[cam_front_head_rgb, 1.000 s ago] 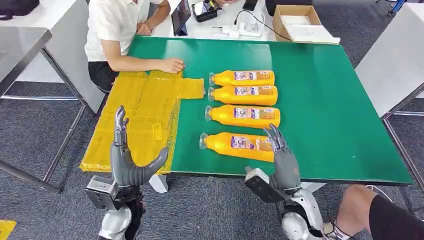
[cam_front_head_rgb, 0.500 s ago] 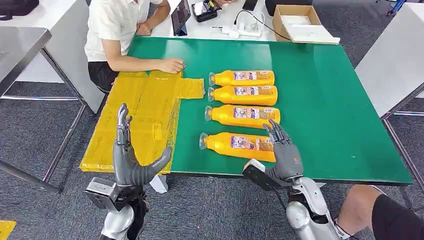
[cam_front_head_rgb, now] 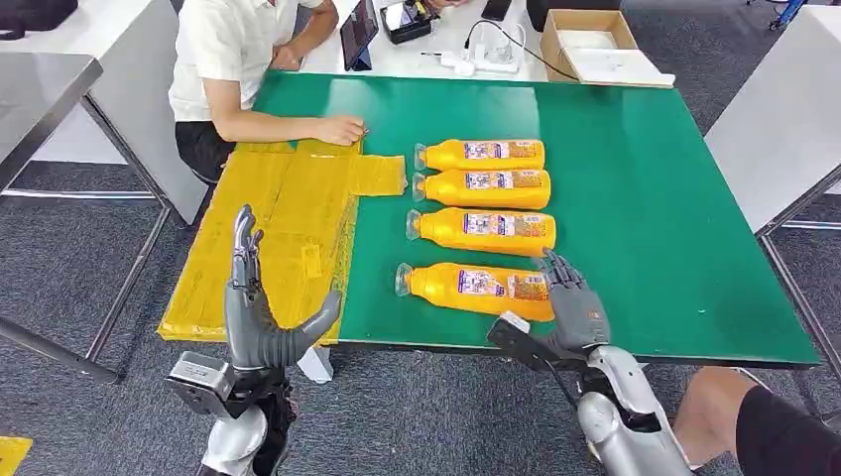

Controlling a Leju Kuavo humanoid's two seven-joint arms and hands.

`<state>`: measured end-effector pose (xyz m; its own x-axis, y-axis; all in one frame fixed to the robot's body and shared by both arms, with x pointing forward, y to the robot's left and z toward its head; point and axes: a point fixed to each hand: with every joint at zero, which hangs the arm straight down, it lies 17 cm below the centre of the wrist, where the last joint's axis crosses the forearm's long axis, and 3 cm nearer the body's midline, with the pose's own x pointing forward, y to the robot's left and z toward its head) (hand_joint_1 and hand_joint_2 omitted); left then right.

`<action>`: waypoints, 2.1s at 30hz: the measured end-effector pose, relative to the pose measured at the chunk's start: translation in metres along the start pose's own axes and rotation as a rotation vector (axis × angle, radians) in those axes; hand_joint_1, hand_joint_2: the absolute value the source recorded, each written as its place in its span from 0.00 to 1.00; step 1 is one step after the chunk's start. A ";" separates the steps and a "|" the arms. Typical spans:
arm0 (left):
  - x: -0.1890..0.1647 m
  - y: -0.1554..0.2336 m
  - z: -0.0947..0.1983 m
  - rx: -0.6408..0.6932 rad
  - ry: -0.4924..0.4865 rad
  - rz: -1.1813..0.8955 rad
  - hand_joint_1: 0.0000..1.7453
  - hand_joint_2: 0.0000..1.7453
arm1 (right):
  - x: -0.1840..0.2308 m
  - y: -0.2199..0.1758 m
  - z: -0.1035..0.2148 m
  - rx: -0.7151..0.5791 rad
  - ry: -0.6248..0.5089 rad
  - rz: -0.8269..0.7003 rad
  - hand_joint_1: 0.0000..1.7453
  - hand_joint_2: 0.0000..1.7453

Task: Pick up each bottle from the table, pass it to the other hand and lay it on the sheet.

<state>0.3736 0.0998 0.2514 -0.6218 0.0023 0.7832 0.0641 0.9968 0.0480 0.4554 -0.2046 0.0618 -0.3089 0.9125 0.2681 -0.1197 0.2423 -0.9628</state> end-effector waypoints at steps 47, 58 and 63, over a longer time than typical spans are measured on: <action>-0.002 -0.006 -0.009 -0.005 0.002 0.035 0.00 1.00 | -0.027 0.037 -0.048 0.177 0.070 0.120 0.00 1.00; -0.003 -0.006 -0.009 -0.005 0.004 0.031 0.00 1.00 | -0.038 0.059 -0.044 0.281 0.092 0.100 0.99 1.00; -0.004 -0.006 -0.009 -0.006 0.003 0.029 0.00 1.00 | -0.040 0.068 -0.043 0.343 0.074 0.052 1.00 1.00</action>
<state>0.3825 0.0930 0.2540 -0.6170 0.0311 0.7864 0.0873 0.9958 0.0291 0.5007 -0.2108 -0.0159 -0.2555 0.9451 0.2036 -0.4195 0.0813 -0.9041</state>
